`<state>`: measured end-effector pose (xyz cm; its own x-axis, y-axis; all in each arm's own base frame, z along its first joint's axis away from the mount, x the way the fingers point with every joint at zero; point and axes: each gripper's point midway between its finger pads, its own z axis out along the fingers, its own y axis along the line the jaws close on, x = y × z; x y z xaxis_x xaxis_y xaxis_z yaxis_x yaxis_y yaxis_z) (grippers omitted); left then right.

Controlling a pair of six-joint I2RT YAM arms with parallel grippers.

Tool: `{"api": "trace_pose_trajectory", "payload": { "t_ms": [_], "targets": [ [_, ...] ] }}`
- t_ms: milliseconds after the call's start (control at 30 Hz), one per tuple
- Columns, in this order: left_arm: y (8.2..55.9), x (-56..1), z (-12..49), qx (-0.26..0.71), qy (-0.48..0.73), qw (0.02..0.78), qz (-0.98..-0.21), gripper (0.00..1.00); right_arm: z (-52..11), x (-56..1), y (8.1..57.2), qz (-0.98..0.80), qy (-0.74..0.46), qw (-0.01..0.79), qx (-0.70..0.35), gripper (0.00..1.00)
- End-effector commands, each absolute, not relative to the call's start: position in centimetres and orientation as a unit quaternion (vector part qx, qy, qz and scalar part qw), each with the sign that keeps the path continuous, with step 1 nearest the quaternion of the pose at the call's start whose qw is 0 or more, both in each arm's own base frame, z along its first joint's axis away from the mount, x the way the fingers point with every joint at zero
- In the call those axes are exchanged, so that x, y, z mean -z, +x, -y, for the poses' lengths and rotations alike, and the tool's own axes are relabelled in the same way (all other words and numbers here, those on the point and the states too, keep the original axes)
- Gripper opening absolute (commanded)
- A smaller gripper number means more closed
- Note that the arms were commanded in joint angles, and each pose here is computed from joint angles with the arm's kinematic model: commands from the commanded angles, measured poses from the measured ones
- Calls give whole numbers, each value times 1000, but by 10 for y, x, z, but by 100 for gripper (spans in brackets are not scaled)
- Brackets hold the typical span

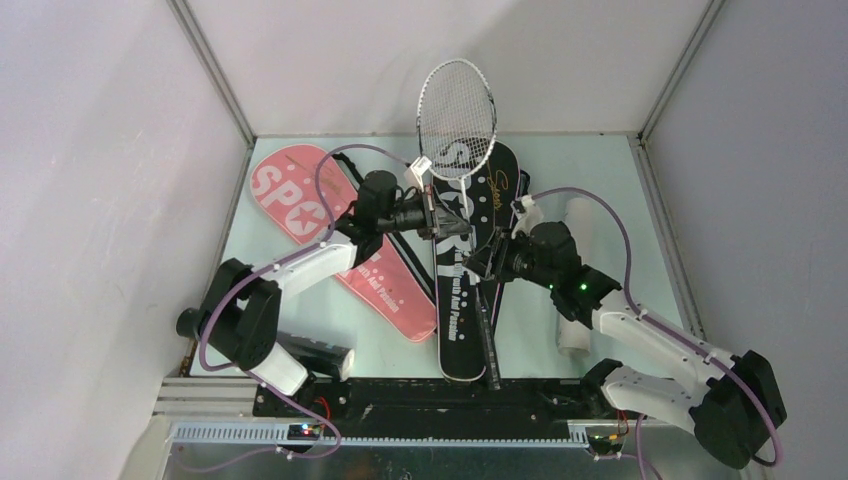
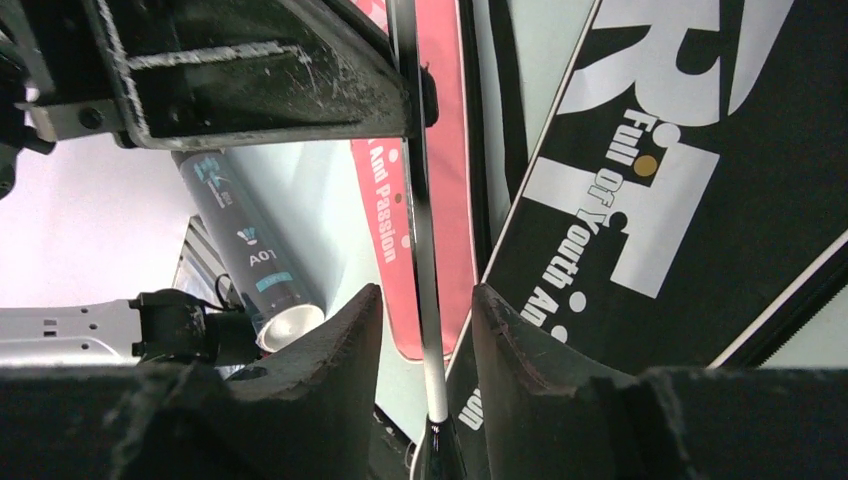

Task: Pack up the badminton gear
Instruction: Pick up the racket from the center of the board.

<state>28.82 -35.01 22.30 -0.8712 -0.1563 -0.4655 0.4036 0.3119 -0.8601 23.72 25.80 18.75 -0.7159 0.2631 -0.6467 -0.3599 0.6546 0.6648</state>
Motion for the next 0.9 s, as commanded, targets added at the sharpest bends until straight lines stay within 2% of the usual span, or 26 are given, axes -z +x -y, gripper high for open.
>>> {"api": "trace_pose_trajectory", "payload": {
  "t_ms": [0,67,133,167,233,267,333,400,467,667,867],
  "targets": [
    [281,-260,355,621,108,261,-731,0,-265,-190,243,-819,-34,394,-416,40],
    [281,-257,355,620,110,259,-732,0,-265,-185,243,-822,-33,395,-410,36],
    [281,-252,356,618,110,255,-735,0,-264,-182,244,-823,-30,398,-405,27],
    [282,-250,356,619,109,253,-736,0,-262,-180,245,-823,-27,400,-402,16],
    [282,-246,357,618,107,249,-738,1,-260,-181,244,-820,-23,405,-404,1],
    [283,-245,356,616,106,249,-740,3,-259,-182,244,-819,-17,406,-406,0],
    [285,-240,355,606,103,252,-747,18,-253,-189,244,-811,1,416,-411,0],
    [287,-234,351,588,107,263,-758,41,-244,-194,245,-805,29,423,-415,0],
    [288,-226,349,568,106,268,-771,49,-234,-198,247,-801,56,430,-414,0],
    [276,-186,344,479,115,276,-825,54,-188,-188,254,-817,123,424,-371,0],
    [265,-150,346,314,141,293,-892,56,-145,-187,238,-826,161,415,-345,0]
  ]
}}
